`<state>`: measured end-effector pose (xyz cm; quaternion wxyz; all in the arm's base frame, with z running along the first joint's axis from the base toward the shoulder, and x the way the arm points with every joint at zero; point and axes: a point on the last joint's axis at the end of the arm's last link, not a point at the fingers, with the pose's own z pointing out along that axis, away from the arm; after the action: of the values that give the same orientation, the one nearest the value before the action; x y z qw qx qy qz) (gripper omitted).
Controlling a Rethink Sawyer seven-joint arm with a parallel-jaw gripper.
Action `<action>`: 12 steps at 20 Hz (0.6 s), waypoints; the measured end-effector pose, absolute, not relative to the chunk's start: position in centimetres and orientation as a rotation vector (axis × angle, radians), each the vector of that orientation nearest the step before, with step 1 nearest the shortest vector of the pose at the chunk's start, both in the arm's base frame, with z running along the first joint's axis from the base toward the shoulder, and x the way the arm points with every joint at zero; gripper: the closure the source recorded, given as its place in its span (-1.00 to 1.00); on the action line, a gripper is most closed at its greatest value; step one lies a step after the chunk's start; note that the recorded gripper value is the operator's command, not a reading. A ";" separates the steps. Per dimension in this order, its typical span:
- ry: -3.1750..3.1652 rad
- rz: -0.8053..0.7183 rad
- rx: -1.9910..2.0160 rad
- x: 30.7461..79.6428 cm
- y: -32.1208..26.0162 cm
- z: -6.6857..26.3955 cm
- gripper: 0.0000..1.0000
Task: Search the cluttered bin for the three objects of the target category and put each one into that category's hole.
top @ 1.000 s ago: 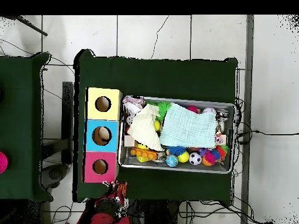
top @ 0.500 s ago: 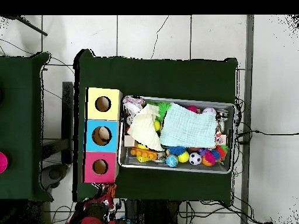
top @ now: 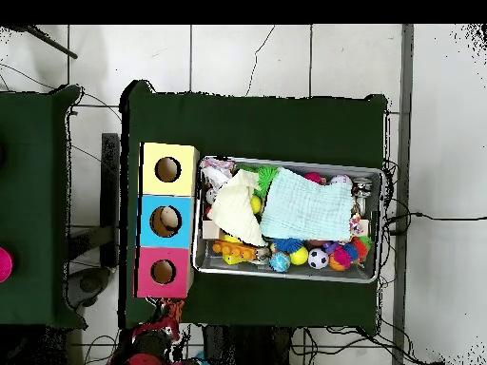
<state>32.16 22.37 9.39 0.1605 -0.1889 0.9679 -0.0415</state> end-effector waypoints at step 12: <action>2.795 -0.145 -0.503 27.9 24.9 8.8 1.00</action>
<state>27.91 24.85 8.84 0.1487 -0.1748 0.9720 -0.0503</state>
